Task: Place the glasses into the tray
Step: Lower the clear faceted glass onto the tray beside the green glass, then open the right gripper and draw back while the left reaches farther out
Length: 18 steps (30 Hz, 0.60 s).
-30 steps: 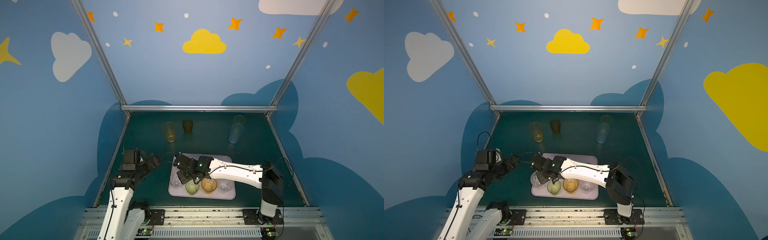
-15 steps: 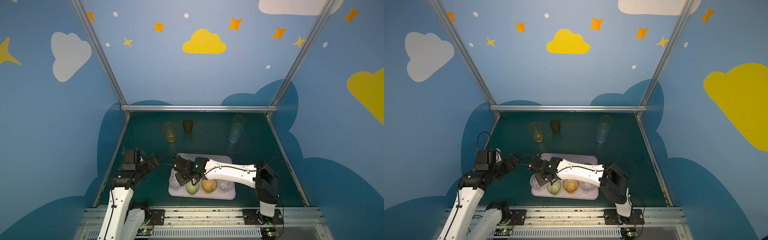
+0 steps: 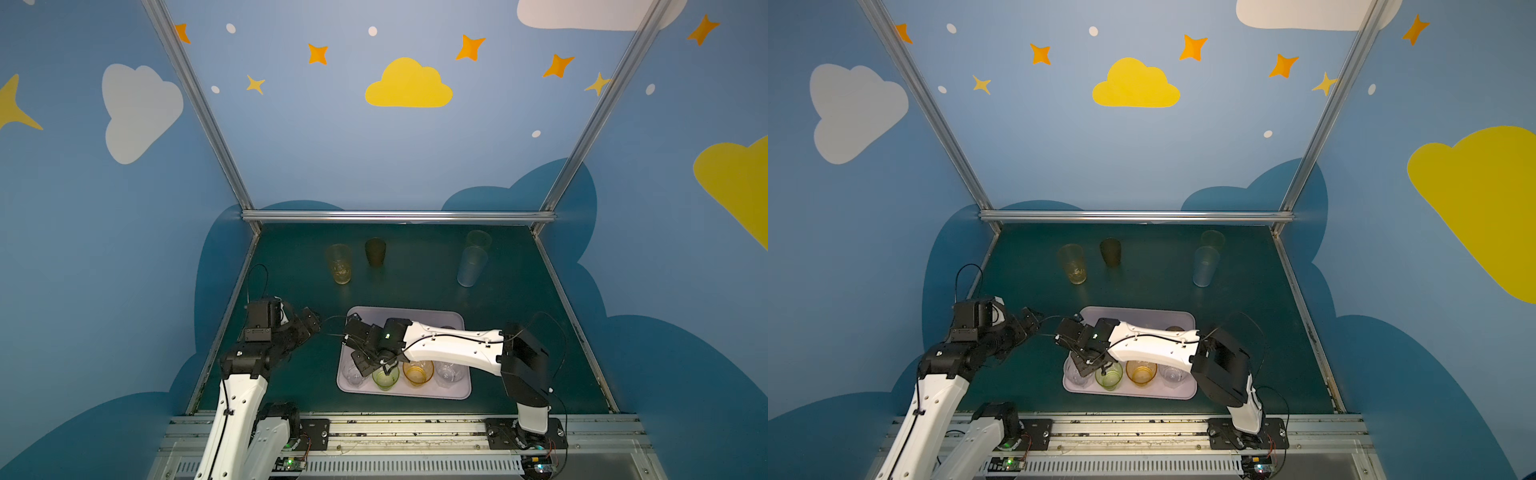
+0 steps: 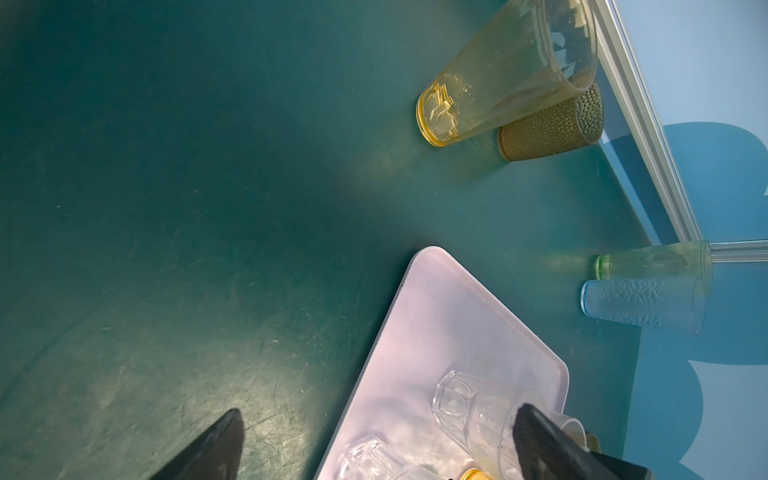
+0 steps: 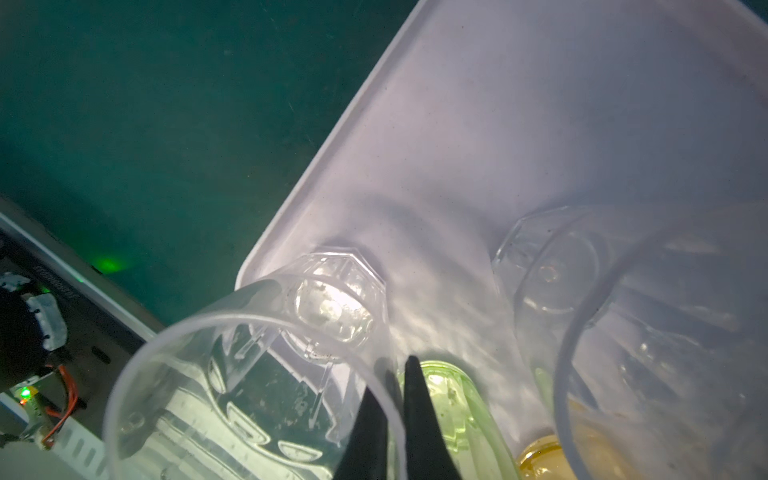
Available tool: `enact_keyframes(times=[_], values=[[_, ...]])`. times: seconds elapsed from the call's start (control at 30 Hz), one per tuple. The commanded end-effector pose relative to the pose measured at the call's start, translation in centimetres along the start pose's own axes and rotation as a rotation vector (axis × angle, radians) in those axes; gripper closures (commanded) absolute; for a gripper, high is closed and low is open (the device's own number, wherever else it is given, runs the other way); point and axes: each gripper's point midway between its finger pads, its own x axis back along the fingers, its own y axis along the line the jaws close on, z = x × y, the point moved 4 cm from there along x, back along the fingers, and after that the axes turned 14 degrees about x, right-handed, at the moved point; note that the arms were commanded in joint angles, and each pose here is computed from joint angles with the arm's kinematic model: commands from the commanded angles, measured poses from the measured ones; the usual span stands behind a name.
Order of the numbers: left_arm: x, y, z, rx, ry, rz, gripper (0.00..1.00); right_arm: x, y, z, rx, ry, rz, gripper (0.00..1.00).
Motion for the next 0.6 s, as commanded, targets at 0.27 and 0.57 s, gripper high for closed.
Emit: enact_keyframes(times=[0.27,0.57], values=[[0.1,-0.3,0.1,-0.023,0.002,0.028,0.00,2.8,0.3,-2.4,-0.001,-0.077,0.003,0.61],[0.0,-1.1,0.6,-0.050,0.039,0.091,0.00,7.6,-2.2,-3.9,-0.046,-0.193,0.018,0.42]])
